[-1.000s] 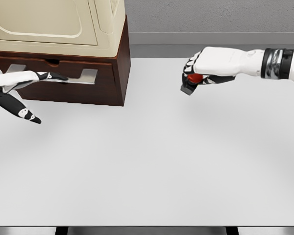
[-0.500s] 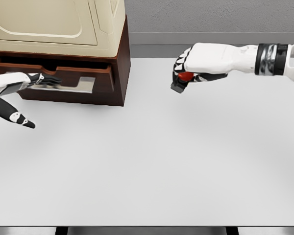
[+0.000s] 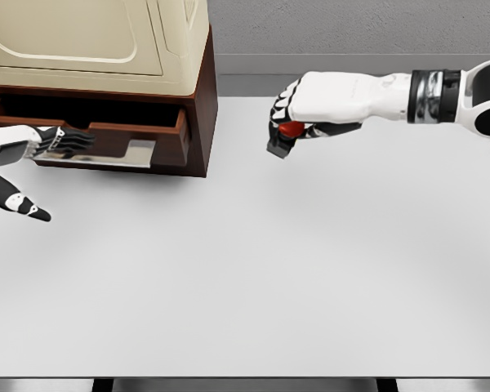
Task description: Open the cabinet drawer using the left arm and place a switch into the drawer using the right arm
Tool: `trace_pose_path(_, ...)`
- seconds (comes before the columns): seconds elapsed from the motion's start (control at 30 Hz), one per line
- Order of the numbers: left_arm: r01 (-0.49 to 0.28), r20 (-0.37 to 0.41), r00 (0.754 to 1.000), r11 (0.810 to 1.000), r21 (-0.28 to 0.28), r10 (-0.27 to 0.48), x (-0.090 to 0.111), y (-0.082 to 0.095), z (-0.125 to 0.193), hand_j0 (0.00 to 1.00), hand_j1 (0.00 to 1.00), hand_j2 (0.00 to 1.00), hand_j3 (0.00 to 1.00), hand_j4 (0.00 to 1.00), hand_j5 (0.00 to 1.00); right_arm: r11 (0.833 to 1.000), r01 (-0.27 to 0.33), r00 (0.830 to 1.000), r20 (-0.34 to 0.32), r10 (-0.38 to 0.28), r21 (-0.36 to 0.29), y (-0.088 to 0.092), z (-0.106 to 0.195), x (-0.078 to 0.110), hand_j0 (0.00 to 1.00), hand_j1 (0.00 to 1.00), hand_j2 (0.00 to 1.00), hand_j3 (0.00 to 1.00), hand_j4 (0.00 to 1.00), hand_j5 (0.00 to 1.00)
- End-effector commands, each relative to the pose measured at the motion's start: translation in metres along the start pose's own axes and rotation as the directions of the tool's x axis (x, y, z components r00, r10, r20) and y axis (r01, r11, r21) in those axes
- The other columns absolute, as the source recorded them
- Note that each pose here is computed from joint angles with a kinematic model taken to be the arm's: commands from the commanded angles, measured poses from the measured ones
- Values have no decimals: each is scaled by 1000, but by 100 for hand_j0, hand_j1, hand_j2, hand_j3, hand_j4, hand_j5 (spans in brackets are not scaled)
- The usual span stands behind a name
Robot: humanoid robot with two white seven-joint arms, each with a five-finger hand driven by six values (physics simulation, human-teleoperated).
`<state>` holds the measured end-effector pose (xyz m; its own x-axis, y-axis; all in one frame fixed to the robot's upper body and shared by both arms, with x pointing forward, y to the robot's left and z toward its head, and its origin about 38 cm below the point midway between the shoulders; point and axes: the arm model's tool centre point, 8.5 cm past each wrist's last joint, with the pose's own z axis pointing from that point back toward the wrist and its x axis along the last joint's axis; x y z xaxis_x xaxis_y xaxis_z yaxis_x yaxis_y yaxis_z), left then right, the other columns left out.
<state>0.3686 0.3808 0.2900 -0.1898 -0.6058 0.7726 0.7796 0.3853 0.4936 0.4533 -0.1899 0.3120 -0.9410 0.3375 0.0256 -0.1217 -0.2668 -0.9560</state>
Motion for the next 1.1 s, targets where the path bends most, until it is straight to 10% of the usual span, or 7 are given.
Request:
trace_pose_path(0.0,-7,-8,1000,1000,1,7,-1,-1,3,100,100,100,100,100,100,1000,5,1000,11,-4,-6,-1,-4,2,50,50,50,50,50,50)
trace_pose_path(1.07,-124,2,992,991,-42,124,-1,-8,11,100,100,100,100,100,100,992,-65,977,197,85,-107,-64,-46,46,50,50,50,50,50,50)
